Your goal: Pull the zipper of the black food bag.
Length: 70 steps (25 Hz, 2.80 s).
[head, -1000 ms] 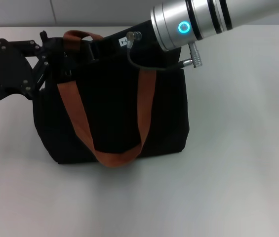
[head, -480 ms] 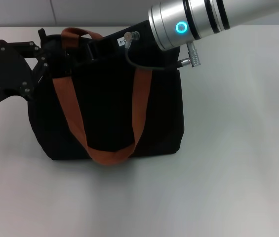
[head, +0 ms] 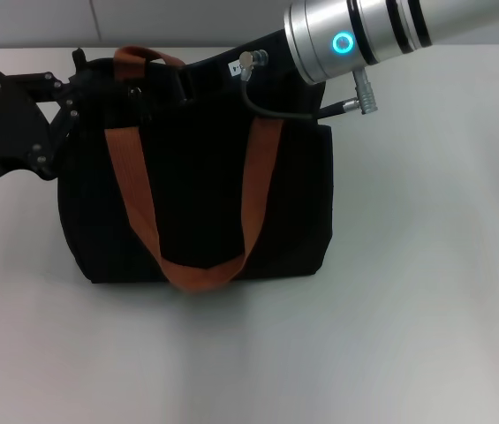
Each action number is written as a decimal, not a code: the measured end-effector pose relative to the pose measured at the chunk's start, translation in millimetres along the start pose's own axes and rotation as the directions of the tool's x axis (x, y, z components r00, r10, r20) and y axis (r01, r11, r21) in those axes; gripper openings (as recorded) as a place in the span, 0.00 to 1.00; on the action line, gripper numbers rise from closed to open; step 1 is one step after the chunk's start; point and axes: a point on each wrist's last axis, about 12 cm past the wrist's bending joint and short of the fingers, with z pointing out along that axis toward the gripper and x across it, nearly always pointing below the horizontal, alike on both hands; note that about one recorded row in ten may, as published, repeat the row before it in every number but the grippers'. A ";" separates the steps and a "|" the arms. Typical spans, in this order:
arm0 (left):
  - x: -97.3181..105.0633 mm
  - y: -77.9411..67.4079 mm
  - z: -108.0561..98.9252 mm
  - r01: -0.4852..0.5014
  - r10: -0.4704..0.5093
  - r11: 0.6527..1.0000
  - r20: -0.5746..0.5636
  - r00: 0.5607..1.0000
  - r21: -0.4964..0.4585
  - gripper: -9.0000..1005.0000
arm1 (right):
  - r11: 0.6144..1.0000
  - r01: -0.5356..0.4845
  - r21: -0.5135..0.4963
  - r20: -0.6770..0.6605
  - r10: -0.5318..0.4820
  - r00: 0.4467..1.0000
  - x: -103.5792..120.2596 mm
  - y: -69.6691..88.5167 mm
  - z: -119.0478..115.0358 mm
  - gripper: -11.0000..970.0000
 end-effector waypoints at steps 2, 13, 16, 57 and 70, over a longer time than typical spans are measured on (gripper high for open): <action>0.0 0.2 -0.1 0.000 0.000 1.000 -0.001 1.000 -0.001 0.04 | 1.000 0.001 0.005 -0.001 -0.001 1.000 0.0 0.0 -0.4 0.01; -0.6 3.2 -3.0 -0.003 0.003 1.000 0.002 1.000 -0.030 0.04 | 0.999 -0.015 0.036 -0.022 0.015 1.000 1.7 -3.3 -1.8 0.01; -0.5 3.2 -3.0 -0.003 0.003 1.000 0.002 1.000 -0.031 0.04 | 0.998 -0.022 0.055 -0.034 0.024 0.999 3.1 -5.2 -3.0 0.01; -0.3 9.1 -5.1 -0.004 0.003 0.998 -0.017 1.000 -0.058 0.04 | 0.961 -0.135 0.239 0.097 0.115 0.989 44.4 -29.6 -90.6 0.05; -0.6 9.7 -3.4 -0.007 0.006 0.999 -0.018 1.000 -0.053 0.04 | 0.979 -0.141 0.148 0.198 0.110 0.974 46.9 -28.3 -104.9 0.06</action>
